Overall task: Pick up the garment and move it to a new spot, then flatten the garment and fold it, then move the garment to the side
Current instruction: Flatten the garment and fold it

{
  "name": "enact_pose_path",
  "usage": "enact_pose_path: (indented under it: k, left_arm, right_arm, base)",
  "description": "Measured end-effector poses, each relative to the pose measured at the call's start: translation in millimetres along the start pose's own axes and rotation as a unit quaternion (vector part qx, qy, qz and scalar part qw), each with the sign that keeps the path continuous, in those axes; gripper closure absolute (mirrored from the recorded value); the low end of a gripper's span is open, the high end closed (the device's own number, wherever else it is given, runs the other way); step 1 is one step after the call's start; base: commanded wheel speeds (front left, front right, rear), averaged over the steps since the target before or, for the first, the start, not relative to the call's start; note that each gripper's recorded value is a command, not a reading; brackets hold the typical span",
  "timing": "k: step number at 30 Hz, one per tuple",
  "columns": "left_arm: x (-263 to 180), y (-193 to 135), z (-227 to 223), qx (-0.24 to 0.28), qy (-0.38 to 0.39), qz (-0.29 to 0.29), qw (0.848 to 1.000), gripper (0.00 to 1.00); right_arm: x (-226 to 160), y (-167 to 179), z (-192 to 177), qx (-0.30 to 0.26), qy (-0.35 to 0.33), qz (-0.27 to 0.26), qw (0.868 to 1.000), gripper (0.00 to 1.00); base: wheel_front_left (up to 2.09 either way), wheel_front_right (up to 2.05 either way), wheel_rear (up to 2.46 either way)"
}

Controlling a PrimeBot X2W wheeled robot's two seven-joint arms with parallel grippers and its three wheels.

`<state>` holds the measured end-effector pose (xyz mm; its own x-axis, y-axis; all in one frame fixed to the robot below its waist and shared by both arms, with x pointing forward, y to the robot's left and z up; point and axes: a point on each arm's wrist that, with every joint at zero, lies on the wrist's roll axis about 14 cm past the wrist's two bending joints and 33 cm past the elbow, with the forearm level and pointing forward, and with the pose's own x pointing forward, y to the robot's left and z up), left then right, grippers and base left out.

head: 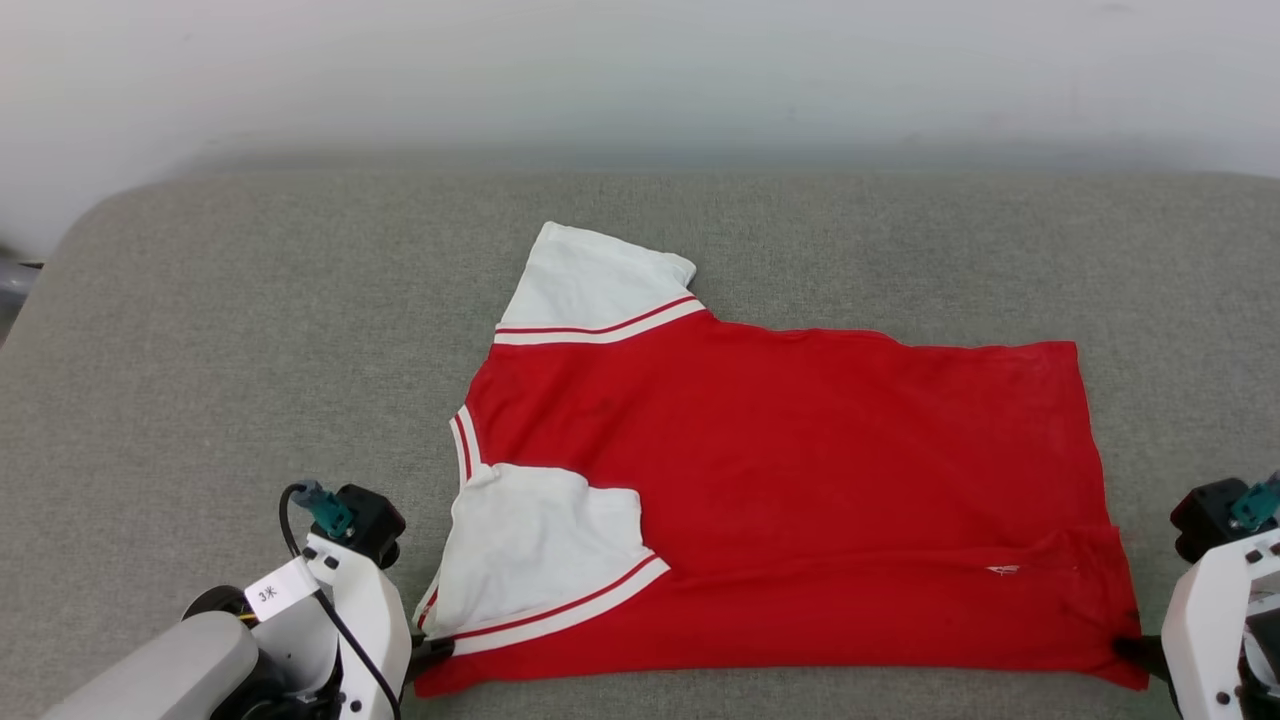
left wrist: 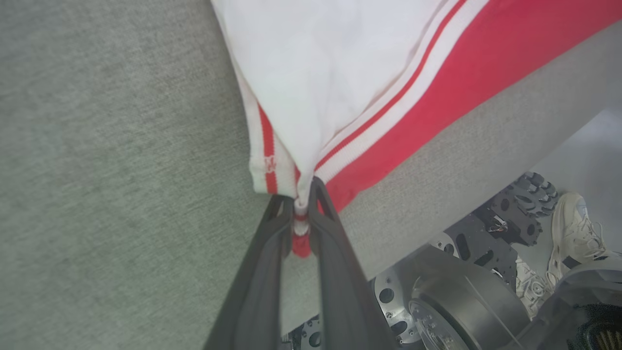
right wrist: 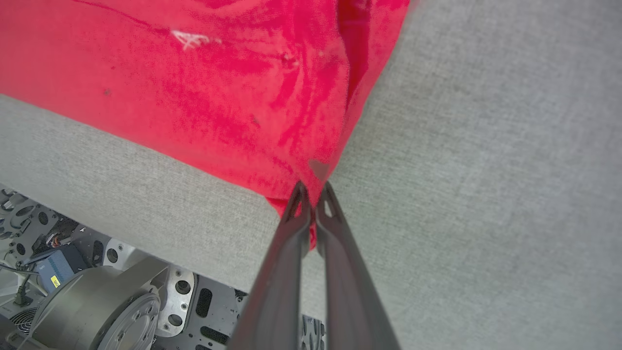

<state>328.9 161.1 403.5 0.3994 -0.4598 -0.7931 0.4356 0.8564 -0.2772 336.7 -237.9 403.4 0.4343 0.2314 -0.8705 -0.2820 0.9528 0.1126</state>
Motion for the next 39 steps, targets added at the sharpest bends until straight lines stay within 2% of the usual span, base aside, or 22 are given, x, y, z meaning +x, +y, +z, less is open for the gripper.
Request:
enact_pose_path:
  k: [7,8,9,10,15,17,18,19,22,27,30,33,37,39]
  left_arm:
    - [14,9,-17,-0.023,0.024,0.006,0.999,1.0]
    - [14,9,-16,-0.023,0.019,0.008,1.0,0.92]
    - [14,11,-13,-0.023,0.012,0.01,1.0,0.1]
    - [13,13,-9,-0.019,0.001,0.014,1.0,0.0]
    - [-1,24,21,0.007,-0.057,0.04,0.998,0.0]
    - [-11,26,42,0.019,-0.099,0.047,0.994,0.0]
    - [-23,29,69,0.036,-0.147,0.057,0.987,0.0]
    - [-23,29,69,0.036,-0.147,0.057,0.987,0.0]
    - [-39,33,106,0.063,-0.213,0.077,0.972,0.0]
    - [-53,30,161,0.095,-0.293,0.09,0.947,0.0]
    - [-55,31,192,0.116,-0.319,0.099,0.936,0.0]
    - [-49,33,220,0.126,-0.326,0.101,0.931,0.0]
    - [-38,37,261,0.147,-0.322,0.101,0.93,0.0]
    - [-28,44,277,0.153,-0.304,0.105,0.934,0.0]
  right_arm:
    - [21,5,-22,0.022,0.035,0.005,0.999,1.0]
    - [22,5,-21,0.021,0.033,0.006,0.999,0.54]
    - [23,6,-19,0.021,0.026,0.007,0.999,0.0]
    - [22,6,-15,0.019,0.016,0.006,1.0,0.0]
    - [10,8,15,0.007,-0.062,0.003,0.998,0.0]
    - [1,12,36,-0.005,-0.114,0.004,0.993,0.0]
    - [-10,15,54,-0.016,-0.165,0.002,0.986,0.0]
    - [-10,15,54,-0.016,-0.165,0.002,0.986,0.0]
    - [-28,15,85,-0.018,-0.253,-0.006,0.967,0.0]
    - [-61,11,128,0.002,-0.4,-0.028,0.916,0.0]
    - [-74,9,143,0.003,-0.458,-0.05,0.888,0.0]
    - [-74,12,149,0.009,-0.483,-0.058,0.874,0.0]
    - [-61,17,148,0.011,-0.477,-0.06,0.877,0.0]
    - [-54,15,150,0.011,-0.474,-0.063,0.878,0.0]
  base:
    - [0.0,0.0,0.0]
    - [0.0,0.0,0.0]
    - [0.0,0.0,0.0]
    - [0.0,0.0,0.0]
    - [0.0,0.0,0.0]
    - [0.0,0.0,0.0]
    - [0.0,0.0,0.0]
    - [0.0,0.0,0.0]
    - [0.0,0.0,0.0]
    - [0.0,0.0,0.0]
    - [0.0,0.0,0.0]
    - [0.0,0.0,0.0]
    - [0.0,0.0,0.0]
    - [0.0,0.0,0.0]
